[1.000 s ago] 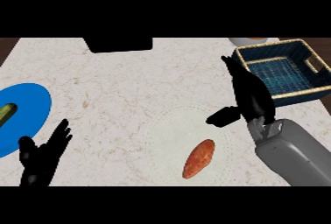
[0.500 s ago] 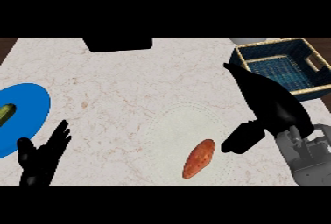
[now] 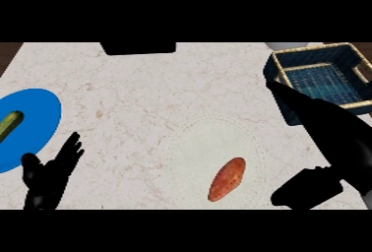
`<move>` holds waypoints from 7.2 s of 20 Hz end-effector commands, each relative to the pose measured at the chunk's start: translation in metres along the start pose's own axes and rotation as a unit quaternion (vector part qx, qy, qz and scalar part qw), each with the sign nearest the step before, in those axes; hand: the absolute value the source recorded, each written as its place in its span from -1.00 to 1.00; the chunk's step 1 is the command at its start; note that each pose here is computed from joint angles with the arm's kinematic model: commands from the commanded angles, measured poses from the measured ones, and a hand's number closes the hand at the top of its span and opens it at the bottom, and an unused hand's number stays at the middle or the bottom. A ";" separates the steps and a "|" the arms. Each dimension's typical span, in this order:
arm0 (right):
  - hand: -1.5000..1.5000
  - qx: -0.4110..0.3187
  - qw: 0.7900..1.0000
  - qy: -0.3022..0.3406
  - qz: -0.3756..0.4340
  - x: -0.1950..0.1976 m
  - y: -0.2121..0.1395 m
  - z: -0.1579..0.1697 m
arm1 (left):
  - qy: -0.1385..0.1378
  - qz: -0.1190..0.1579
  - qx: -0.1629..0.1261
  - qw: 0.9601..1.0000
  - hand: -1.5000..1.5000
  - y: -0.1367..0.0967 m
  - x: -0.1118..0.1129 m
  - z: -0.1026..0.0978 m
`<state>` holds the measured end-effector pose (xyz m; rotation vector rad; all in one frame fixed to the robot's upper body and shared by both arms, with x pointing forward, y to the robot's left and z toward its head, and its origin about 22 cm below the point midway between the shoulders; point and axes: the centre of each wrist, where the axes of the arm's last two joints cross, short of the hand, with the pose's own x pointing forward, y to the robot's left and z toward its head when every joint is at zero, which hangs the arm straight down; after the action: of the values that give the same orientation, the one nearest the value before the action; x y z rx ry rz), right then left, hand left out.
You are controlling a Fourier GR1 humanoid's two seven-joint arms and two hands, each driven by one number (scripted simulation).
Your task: Pick the sweet potato from the placemat and place it in the basket
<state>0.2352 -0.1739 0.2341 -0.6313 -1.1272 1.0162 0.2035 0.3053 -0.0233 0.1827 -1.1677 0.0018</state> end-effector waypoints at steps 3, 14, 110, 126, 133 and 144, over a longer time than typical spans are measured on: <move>-1.00 -0.008 0.994 0.104 -0.011 0.001 0.002 0.012 | 0.081 -0.011 -0.009 0.997 0.00 -0.005 -0.042 0.013; -1.00 0.014 0.991 0.130 0.010 -0.013 0.054 -0.006 | 0.083 -0.009 -0.018 0.996 0.00 -0.009 -0.028 0.003; 1.00 -0.331 0.912 -0.099 -0.220 -0.024 -0.076 0.061 | 0.084 -0.007 -0.013 0.996 0.00 -0.014 -0.029 0.008; 1.00 -0.330 0.923 -0.034 -0.195 -0.098 -0.193 0.003 | 0.065 -0.003 -0.028 0.997 0.00 -0.008 -0.020 -0.004; 1.00 -0.324 0.919 -0.029 -0.222 -0.107 -0.177 -0.054 | 0.074 -0.013 -0.024 0.997 0.00 -0.025 -0.024 -0.012; 1.00 -0.297 0.898 -0.025 -0.323 -0.163 -0.165 -0.088 | 0.071 -0.012 -0.029 0.997 0.00 -0.018 -0.029 -0.005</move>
<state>0.3530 -0.3799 0.2881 -0.6714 -1.5713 0.1283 0.2116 0.2902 -0.0235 0.1493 -1.1860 -0.0516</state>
